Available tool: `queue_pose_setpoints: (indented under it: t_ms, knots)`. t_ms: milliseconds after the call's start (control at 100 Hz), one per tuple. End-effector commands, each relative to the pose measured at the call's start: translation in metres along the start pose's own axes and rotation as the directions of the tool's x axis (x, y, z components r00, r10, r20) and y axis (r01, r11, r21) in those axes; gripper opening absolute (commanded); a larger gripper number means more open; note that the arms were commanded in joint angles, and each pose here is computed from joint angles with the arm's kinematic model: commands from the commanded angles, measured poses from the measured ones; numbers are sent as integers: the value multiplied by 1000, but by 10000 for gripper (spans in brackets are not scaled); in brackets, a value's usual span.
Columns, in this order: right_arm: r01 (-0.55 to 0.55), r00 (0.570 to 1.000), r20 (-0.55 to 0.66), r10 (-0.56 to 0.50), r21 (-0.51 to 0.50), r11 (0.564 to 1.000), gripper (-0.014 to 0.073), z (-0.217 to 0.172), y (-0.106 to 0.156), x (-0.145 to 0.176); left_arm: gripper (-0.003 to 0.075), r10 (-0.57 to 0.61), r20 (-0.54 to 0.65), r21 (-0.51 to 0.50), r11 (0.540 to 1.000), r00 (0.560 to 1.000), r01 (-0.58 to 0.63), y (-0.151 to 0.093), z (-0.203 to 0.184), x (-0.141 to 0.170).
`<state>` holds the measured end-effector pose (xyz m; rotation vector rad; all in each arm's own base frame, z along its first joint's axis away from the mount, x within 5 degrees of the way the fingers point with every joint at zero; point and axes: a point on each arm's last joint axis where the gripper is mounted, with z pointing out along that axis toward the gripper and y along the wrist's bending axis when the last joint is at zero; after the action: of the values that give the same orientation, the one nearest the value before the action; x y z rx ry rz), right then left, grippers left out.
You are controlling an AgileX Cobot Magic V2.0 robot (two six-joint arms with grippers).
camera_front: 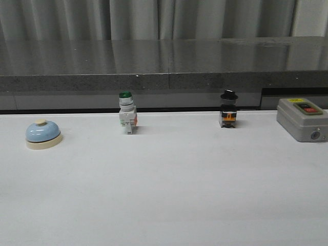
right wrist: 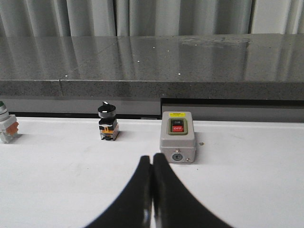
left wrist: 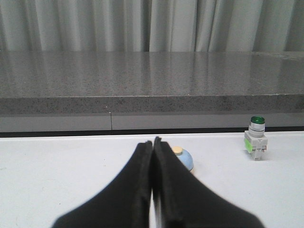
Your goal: Place and press bell with both arms
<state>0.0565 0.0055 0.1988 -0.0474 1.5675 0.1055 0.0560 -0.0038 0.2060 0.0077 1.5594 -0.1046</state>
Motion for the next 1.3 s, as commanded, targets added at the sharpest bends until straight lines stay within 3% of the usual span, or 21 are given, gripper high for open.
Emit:
queue_pose_setpoints:
  t_ms: [0, 480, 750, 1010, 1290]
  knots:
    - [-3, 994, 112, 3, 1, 1000, -60, -3, 0, -13, -20, -3, 79, 11, 1000, 997, 2, 0, -1, 4]
    - [-3, 994, 112, 3, 1, 1000, -60, -3, 0, -13, -20, -4, 100, 13, 1000, 995, 2, -1, -2, -1]
    - [-3, 994, 112, 3, 1, 1000, -60, -3, 0, -13, -20, -67, 74, 15, 998, 995, 66, -3, -1, -45]
    - [-3, 994, 112, 3, 1, 1000, -60, -3, 0, -13, -20, -69, -106, -6, 998, 992, 69, -8, 27, -109]
    - [-3, 994, 112, 3, 1, 1000, -60, -3, 0, -13, -20, -73, -355, -36, 997, 932, 64, -10, 86, -142]
